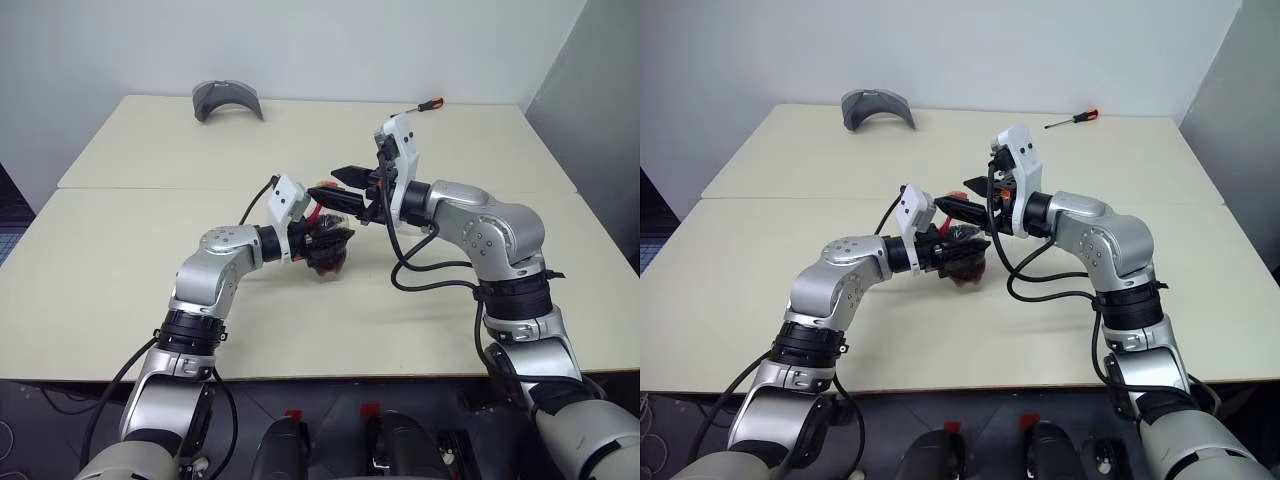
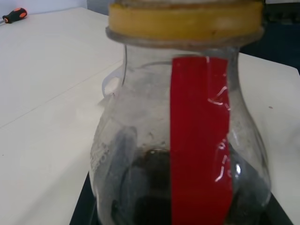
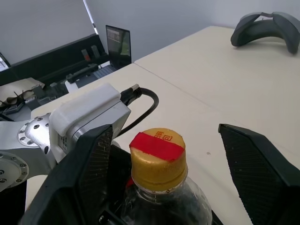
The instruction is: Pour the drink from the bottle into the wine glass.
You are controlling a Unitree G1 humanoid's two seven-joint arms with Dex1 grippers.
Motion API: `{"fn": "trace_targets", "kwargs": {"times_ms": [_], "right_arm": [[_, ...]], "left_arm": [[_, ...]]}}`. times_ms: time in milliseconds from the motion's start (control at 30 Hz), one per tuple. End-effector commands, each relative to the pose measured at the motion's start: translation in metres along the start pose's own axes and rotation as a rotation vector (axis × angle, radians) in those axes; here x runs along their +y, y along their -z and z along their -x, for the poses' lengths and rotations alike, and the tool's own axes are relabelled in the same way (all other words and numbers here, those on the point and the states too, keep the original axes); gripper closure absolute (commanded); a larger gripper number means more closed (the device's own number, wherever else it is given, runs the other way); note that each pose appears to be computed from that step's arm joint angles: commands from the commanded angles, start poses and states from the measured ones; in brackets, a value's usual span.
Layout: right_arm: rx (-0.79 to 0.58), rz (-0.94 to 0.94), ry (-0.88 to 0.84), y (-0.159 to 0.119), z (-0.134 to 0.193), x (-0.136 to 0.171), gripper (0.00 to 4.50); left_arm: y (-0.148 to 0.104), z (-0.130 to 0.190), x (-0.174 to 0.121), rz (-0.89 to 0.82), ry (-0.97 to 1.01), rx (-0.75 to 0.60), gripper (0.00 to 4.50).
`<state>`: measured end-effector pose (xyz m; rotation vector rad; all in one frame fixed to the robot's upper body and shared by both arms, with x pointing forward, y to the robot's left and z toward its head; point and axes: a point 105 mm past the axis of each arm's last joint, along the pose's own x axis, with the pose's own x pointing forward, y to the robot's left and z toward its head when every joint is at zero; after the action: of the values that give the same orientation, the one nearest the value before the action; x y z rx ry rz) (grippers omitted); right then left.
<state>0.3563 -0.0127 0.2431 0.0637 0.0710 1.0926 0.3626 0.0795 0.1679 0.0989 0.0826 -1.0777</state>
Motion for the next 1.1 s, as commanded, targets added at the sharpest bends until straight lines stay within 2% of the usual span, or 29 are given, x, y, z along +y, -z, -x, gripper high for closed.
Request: {"fn": "trace_targets", "kwargs": {"times_ms": [33, 167, 267, 467, 733, 833, 1100], "right_arm": [[-0.041, 0.033, -0.029, -0.011, 0.001, 0.008, 0.57], [-0.045, 0.028, -0.029, -0.011, 0.002, 0.008, 0.57], [-0.050, 0.026, -0.024, -0.012, 0.002, 0.006, 1.15], [-0.061, 0.020, -0.020, -0.015, 0.002, 0.006, 3.22], [-0.099, 0.014, -0.074, -0.022, 0.003, 0.013, 3.25], [-0.126, 0.036, -0.172, -0.027, 0.006, 0.027, 3.25], [-0.097, 0.176, -0.457, -0.012, 0.017, 0.052, 3.25]], "left_arm": [[-0.020, 0.000, -0.007, -0.065, 0.021, -0.055, 2.90], [-0.021, 0.000, -0.007, -0.066, 0.024, -0.055, 2.90], [-0.021, 0.000, -0.008, -0.066, 0.027, -0.055, 2.90], [-0.020, -0.001, -0.010, -0.062, 0.033, -0.052, 2.90], [-0.019, 0.002, -0.015, -0.060, 0.040, -0.048, 2.90], [-0.021, 0.004, -0.024, -0.115, 0.083, -0.044, 2.90], [-0.022, 0.022, -0.056, -0.202, 0.225, -0.029, 2.90]]}}
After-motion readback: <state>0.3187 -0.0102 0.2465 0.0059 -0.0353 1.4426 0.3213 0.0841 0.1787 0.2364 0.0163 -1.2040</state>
